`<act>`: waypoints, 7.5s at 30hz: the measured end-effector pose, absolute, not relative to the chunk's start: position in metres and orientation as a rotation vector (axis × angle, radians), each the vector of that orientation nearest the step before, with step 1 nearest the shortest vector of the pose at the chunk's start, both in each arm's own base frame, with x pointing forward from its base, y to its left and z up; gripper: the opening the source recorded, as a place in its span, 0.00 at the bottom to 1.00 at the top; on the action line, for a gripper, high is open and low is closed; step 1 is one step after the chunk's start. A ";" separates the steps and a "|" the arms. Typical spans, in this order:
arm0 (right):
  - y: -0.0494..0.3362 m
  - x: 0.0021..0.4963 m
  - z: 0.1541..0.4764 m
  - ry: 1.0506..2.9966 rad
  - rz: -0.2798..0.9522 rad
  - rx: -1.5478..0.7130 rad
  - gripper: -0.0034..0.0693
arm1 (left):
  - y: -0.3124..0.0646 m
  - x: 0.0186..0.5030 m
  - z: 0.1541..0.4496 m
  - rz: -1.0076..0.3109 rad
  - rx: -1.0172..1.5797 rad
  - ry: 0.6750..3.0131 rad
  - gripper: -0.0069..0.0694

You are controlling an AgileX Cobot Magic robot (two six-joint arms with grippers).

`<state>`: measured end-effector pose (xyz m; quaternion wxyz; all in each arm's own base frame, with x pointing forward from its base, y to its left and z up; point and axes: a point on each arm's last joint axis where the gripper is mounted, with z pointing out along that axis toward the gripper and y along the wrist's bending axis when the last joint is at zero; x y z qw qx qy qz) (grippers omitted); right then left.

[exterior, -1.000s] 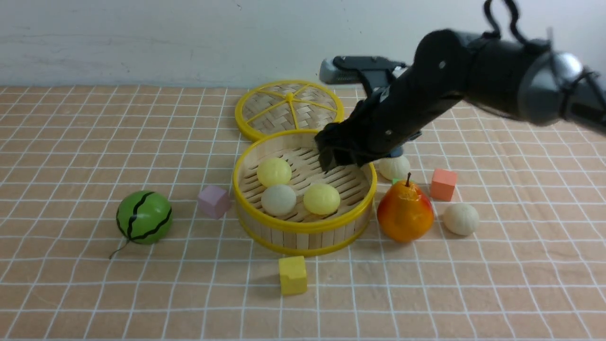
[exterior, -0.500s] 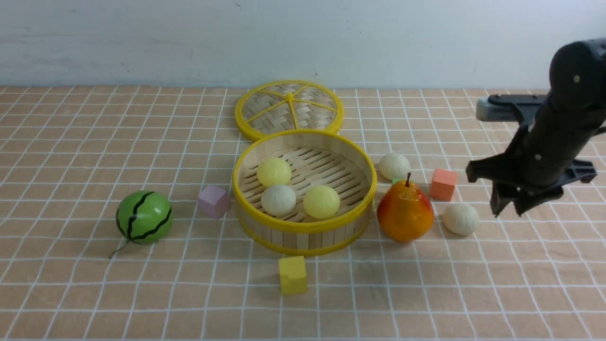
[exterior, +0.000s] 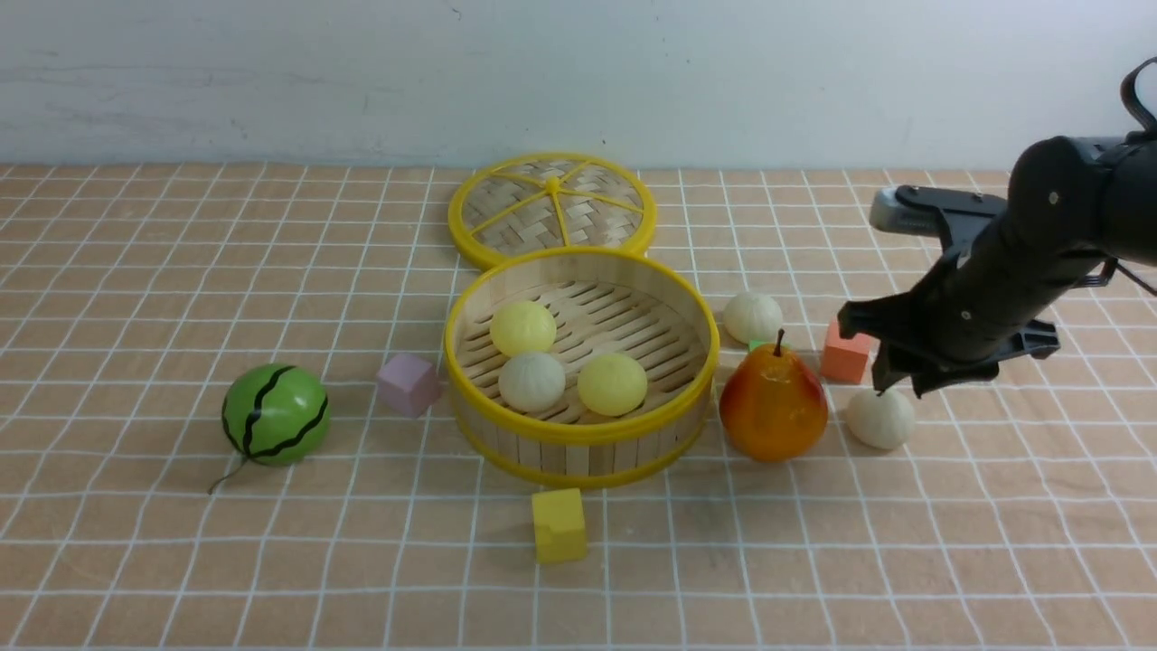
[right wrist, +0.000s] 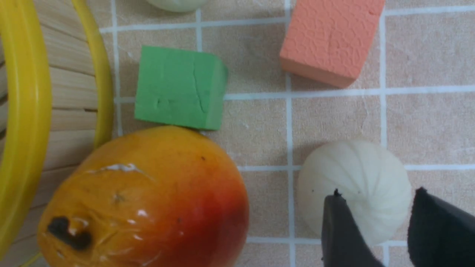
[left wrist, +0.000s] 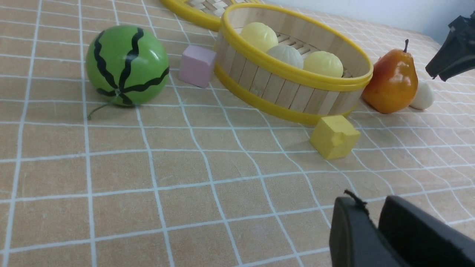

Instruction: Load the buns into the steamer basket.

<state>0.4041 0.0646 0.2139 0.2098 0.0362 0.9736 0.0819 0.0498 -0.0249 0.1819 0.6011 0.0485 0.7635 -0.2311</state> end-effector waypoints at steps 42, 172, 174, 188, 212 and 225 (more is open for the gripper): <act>0.193 0.406 0.292 2.319 0.379 -0.489 0.06 | -0.025 0.050 0.182 -0.535 0.112 1.769 0.28; 0.230 0.448 0.280 2.224 0.516 -0.592 0.73 | -0.025 0.050 0.182 -0.535 0.112 1.769 0.40; 0.216 0.424 0.317 2.292 0.522 -0.607 0.69 | -0.025 0.050 0.182 -0.535 0.112 1.769 0.40; 0.121 0.258 0.438 2.485 0.340 -0.390 0.03 | -0.025 0.050 0.182 -0.535 0.112 1.769 0.40; 0.016 0.057 0.423 2.090 0.210 -0.168 0.03 | -0.025 0.050 0.182 -0.535 0.112 1.769 0.40; 0.005 0.060 0.219 1.710 0.040 -0.101 0.03 | -0.025 0.050 0.182 -0.535 0.112 1.769 0.40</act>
